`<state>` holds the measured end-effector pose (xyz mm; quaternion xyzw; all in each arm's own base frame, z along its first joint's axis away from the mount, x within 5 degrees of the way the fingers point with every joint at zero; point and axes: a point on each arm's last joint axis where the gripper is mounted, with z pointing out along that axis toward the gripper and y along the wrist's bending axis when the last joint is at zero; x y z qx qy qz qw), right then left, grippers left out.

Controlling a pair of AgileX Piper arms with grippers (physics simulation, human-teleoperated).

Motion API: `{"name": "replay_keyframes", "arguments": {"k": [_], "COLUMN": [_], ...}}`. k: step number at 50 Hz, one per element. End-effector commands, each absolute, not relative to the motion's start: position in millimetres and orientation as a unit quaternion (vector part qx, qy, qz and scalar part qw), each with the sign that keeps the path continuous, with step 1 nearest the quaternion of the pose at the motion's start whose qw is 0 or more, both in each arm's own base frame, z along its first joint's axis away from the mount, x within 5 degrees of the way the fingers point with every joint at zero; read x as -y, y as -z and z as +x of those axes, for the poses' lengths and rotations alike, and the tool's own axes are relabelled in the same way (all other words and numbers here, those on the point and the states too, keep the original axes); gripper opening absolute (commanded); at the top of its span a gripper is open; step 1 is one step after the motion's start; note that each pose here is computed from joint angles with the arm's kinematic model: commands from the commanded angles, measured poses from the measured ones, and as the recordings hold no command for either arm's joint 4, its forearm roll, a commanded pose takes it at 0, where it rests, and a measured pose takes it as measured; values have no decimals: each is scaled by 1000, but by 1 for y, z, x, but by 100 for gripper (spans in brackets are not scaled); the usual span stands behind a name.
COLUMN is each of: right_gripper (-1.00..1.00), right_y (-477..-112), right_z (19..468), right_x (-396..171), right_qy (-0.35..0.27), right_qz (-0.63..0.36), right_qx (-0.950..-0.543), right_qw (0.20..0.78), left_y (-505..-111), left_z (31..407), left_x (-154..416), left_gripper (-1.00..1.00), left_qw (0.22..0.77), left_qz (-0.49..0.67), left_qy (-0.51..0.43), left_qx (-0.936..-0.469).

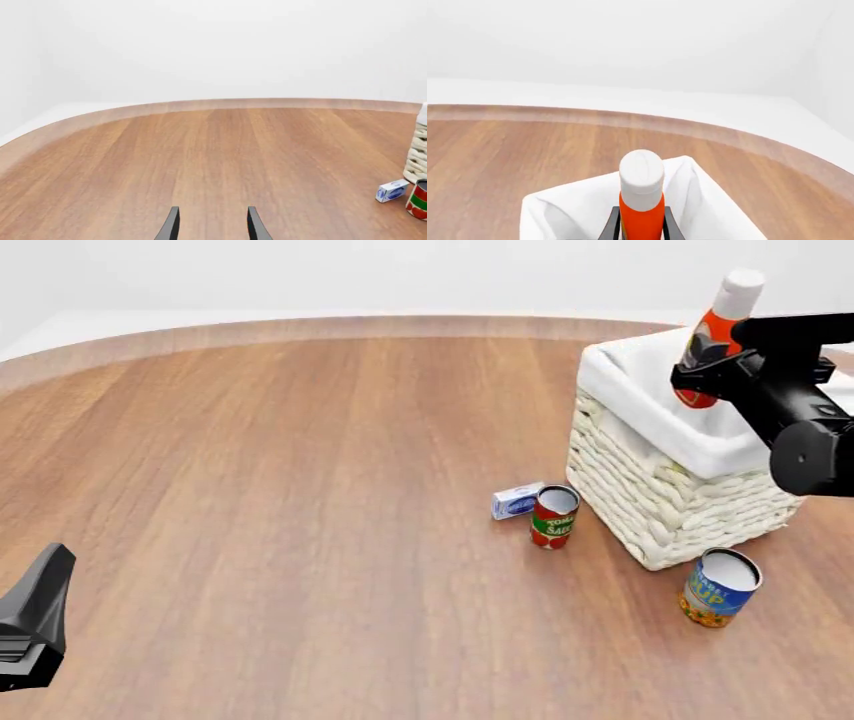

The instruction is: Pick up the ketchup, and put it in the basket.

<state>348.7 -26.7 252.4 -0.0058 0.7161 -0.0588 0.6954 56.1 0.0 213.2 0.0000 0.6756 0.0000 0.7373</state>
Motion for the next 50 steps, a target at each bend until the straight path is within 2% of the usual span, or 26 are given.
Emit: {"name": "replay_keyframes", "arguments": {"k": [1, 36, 37, 50], "right_gripper": [-100, -100, 100, 100], "right_y": [-253, -255, -255, -256], "right_z": [351, 355, 355, 354], "right_x": [27, 27, 27, 26], "right_qy": [55, 60, 60, 56], "right_qz": [-2, -7, -8, -7], "right_qx": [-717, -720, -720, -720], "right_qw": [695, 691, 691, 692], "left_y": [-213, -213, -213, -213], "left_z": [56, 56, 56, 56], "left_x": [0, 0, 0, 0], "left_gripper": [100, 100, 100, 100], "left_qw": [737, 737, 737, 737], "left_qz": [0, 0, 0, 0], "left_qy": [0, 0, 0, 0], "left_qx": [-676, -676, -676, -676]}}
